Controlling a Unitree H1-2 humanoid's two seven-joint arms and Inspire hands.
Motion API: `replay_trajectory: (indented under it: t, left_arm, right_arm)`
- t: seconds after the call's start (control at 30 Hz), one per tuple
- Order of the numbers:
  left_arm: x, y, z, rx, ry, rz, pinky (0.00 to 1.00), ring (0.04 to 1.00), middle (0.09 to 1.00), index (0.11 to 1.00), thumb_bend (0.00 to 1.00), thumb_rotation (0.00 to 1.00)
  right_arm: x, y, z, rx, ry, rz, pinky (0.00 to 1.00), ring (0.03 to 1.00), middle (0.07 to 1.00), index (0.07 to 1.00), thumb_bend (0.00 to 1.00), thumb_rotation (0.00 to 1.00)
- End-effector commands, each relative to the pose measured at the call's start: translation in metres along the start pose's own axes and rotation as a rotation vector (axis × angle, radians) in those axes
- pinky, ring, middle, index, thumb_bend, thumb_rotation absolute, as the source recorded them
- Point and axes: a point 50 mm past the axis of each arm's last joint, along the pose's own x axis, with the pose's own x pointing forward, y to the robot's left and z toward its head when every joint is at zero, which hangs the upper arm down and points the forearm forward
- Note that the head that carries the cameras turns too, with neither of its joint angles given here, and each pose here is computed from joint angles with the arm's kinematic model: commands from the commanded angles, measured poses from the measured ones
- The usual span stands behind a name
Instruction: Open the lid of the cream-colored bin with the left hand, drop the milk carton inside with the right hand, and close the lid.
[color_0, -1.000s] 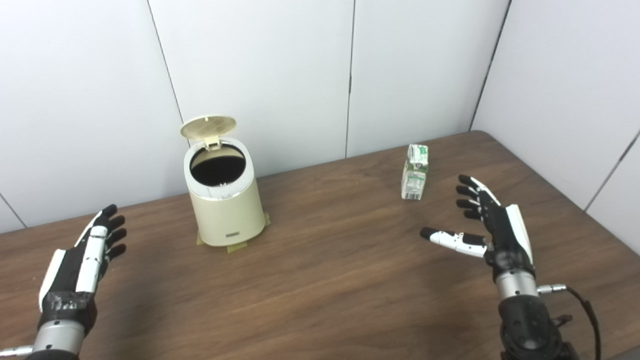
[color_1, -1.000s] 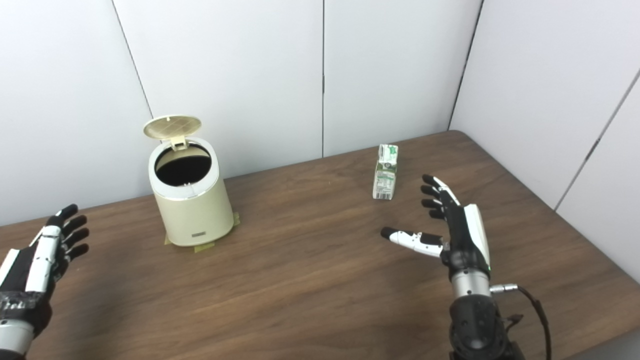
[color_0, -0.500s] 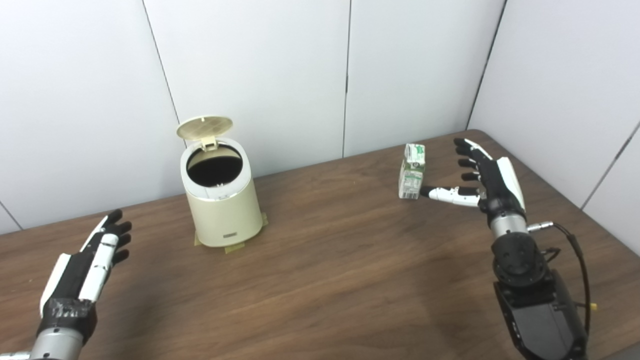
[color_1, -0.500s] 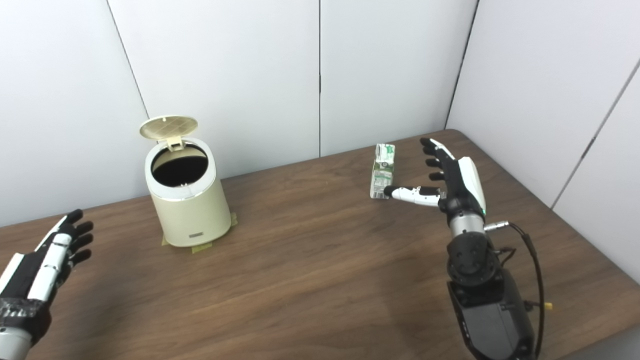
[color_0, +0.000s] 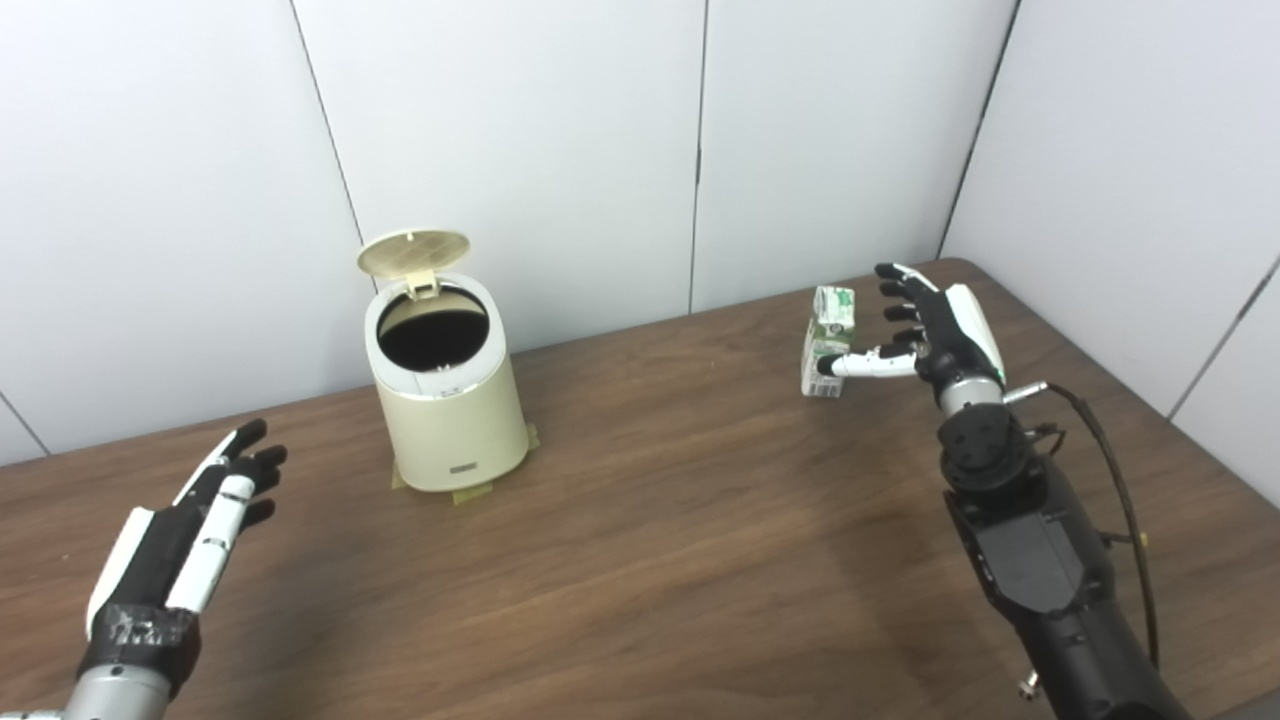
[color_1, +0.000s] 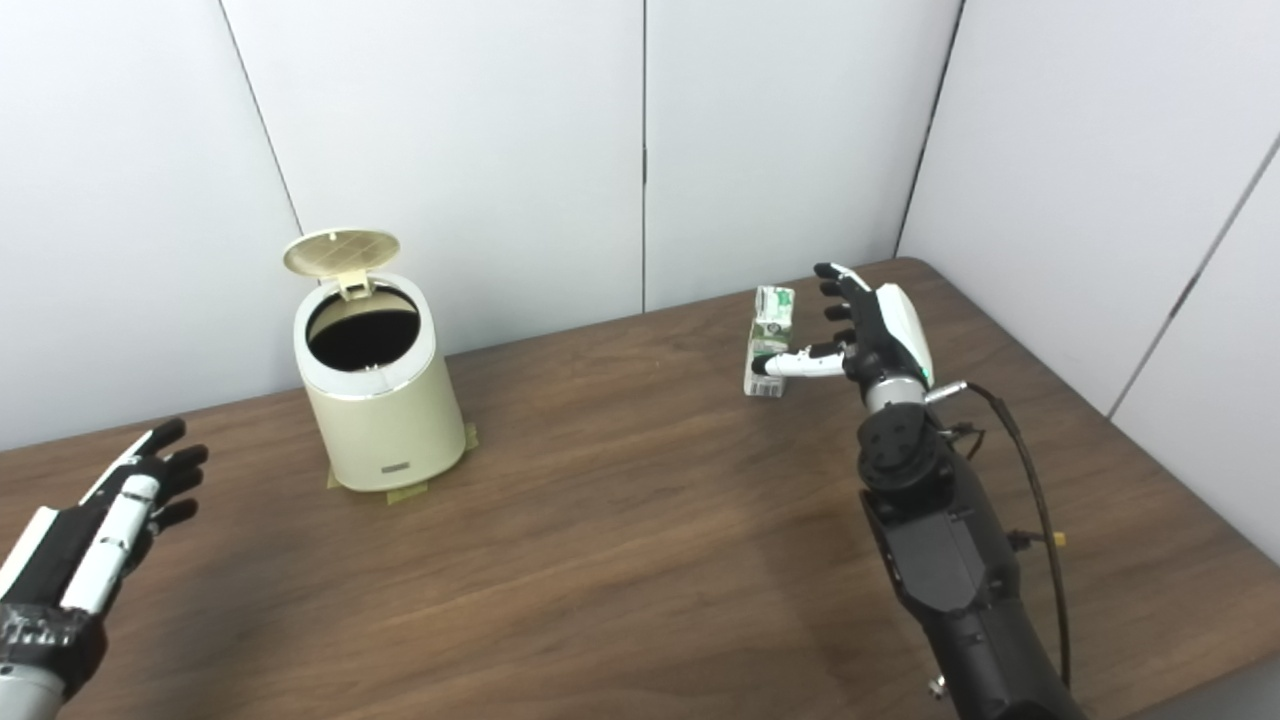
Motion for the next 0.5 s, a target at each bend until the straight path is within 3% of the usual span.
replay_trajectory:
  t: [0.0,0.47]
  left_arm:
    - [0.003,0.009,0.018,0.035,-0.062,0.016,0.9,0.921,0.906,0.962,0.24,0.85]
    - [0.007,0.017,0.025,0.079,-0.078,0.009,0.95,0.963,0.935,0.971,0.25,0.9]
  right_arm:
    - [0.02,-0.029,0.031,-0.025,-0.118,-0.089,0.69,0.805,0.865,0.867,0.85,0.1]
    - [0.044,-0.018,0.039,-0.068,-0.099,-0.059,0.72,0.805,0.841,0.832,0.88,0.1]
